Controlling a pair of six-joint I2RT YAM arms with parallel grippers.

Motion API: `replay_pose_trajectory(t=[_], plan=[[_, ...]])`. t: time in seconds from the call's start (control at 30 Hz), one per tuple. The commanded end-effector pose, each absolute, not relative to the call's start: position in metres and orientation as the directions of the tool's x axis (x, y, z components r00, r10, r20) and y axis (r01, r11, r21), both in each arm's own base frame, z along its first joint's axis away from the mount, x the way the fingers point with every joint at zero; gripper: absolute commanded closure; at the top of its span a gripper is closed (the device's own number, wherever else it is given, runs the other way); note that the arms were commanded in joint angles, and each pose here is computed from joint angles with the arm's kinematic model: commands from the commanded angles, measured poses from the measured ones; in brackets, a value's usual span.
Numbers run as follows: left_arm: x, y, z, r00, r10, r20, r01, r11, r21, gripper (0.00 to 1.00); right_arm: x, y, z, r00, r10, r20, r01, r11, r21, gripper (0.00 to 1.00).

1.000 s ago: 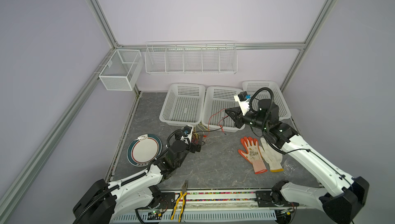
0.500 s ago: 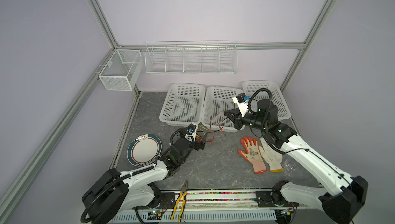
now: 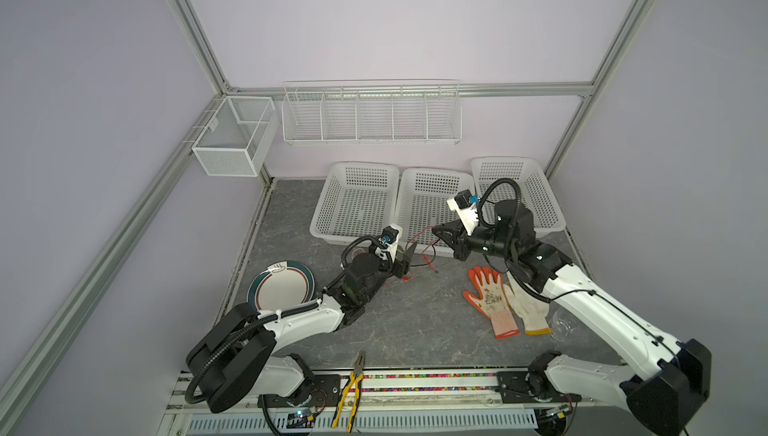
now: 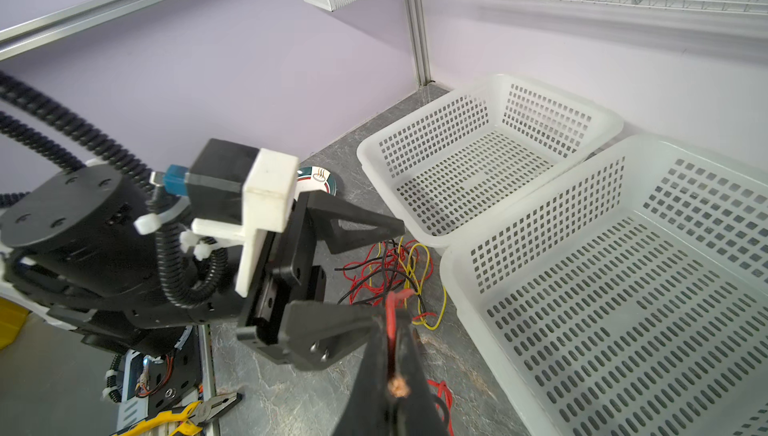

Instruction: Untangle the cables

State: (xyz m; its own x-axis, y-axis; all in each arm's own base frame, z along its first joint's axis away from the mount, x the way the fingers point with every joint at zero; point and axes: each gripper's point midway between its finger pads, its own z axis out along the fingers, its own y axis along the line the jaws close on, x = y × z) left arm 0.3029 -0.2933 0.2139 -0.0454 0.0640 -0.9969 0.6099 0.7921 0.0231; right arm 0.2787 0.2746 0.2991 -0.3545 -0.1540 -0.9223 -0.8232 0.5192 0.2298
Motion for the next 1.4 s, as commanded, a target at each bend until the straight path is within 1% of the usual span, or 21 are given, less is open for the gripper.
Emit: replay_pose_trajectory(t=[0.0,0.17,0.2,0.23,0.3,0.37,0.4,0.57,0.63,0.67,0.7,0.73,0.8,0.87,0.97,1.13,1.23,1.37], plan=[[0.311,-0.296,0.228,-0.012,0.014,-1.0,0.595,0.804,0.004,0.46,0.27,0.277,0.298,-0.33,-0.162,-0.93,-0.849,0.483,0.217,0.93],[0.318,-0.302,0.229,-0.011,0.012,-1.0,0.59,0.808,0.003,0.49,0.265,0.277,0.293,-0.337,-0.167,-0.926,-0.855,0.466,0.227,0.93],[0.319,-0.304,0.229,-0.007,0.01,-1.0,0.592,0.806,0.004,0.52,0.263,0.278,0.292,-0.339,-0.165,-0.926,-0.856,0.463,0.231,0.93],[0.32,-0.305,0.229,-0.008,0.012,-1.0,0.594,0.805,0.005,0.56,0.263,0.277,0.291,-0.342,-0.164,-0.925,-0.854,0.464,0.233,0.93],[0.323,-0.308,0.229,-0.009,0.013,-1.0,0.592,0.806,0.005,0.76,0.262,0.276,0.289,-0.349,-0.164,-0.923,-0.85,0.471,0.237,0.93],[0.326,-0.307,0.23,-0.013,0.008,-1.0,0.579,0.815,-0.001,0.94,0.263,0.273,0.285,-0.359,-0.167,-0.918,-0.838,0.491,0.238,0.93],[0.328,-0.306,0.231,-0.012,0.004,-1.0,0.57,0.822,-0.003,1.0,0.265,0.271,0.283,-0.365,-0.166,-0.916,-0.828,0.508,0.238,0.93],[0.334,-0.3,0.246,-0.03,0.013,-0.999,0.522,0.853,-0.005,1.0,0.272,0.26,0.257,-0.423,-0.197,-0.884,-0.772,0.589,0.239,0.92],[0.335,-0.299,0.253,-0.044,0.025,-0.999,0.518,0.856,-0.001,1.0,0.273,0.257,0.242,-0.454,-0.211,-0.866,-0.753,0.61,0.246,0.89],[0.333,-0.298,0.258,-0.045,0.023,-0.999,0.52,0.854,-0.004,1.0,0.274,0.255,0.234,-0.472,-0.218,-0.854,-0.741,0.622,0.251,0.84],[0.332,-0.296,0.263,-0.042,0.019,-0.999,0.519,0.855,-0.005,1.0,0.276,0.254,0.23,-0.483,-0.219,-0.848,-0.732,0.633,0.253,0.82],[0.331,-0.295,0.268,-0.04,0.014,-0.999,0.519,0.855,-0.009,1.0,0.274,0.251,0.216,-0.507,-0.233,-0.83,-0.719,0.644,0.259,0.8],[0.327,-0.291,0.279,-0.033,0.004,-0.999,0.518,0.855,-0.014,1.0,0.275,0.246,0.2,-0.537,-0.242,-0.808,-0.692,0.674,0.258,0.7],[0.325,-0.288,0.289,-0.032,-0.005,-0.999,0.518,0.855,-0.021,1.0,0.279,0.24,0.189,-0.554,-0.248,-0.795,-0.665,0.706,0.243,0.57],[0.318,-0.288,0.306,-0.031,-0.018,-0.999,0.545,0.838,-0.032,1.0,0.286,0.232,0.175,-0.571,-0.254,-0.781,-0.625,0.751,0.213,0.44],[0.31,-0.291,0.341,-0.01,-0.052,-0.999,0.585,0.81,-0.048,1.0,0.299,0.224,0.162,-0.585,-0.247,-0.773,-0.57,0.803,0.174,0.37],[0.31,-0.294,0.363,0.0,-0.071,-0.997,0.593,0.803,-0.057,1.0,0.313,0.205,0.156,-0.606,-0.21,-0.767,-0.465,0.876,0.127,0.33],[0.313,-0.298,0.396,0.015,-0.1,-0.995,0.597,0.799,-0.072,1.0,0.325,0.182,0.148,-0.635,-0.15,-0.758,-0.358,0.926,0.117,0.32]])
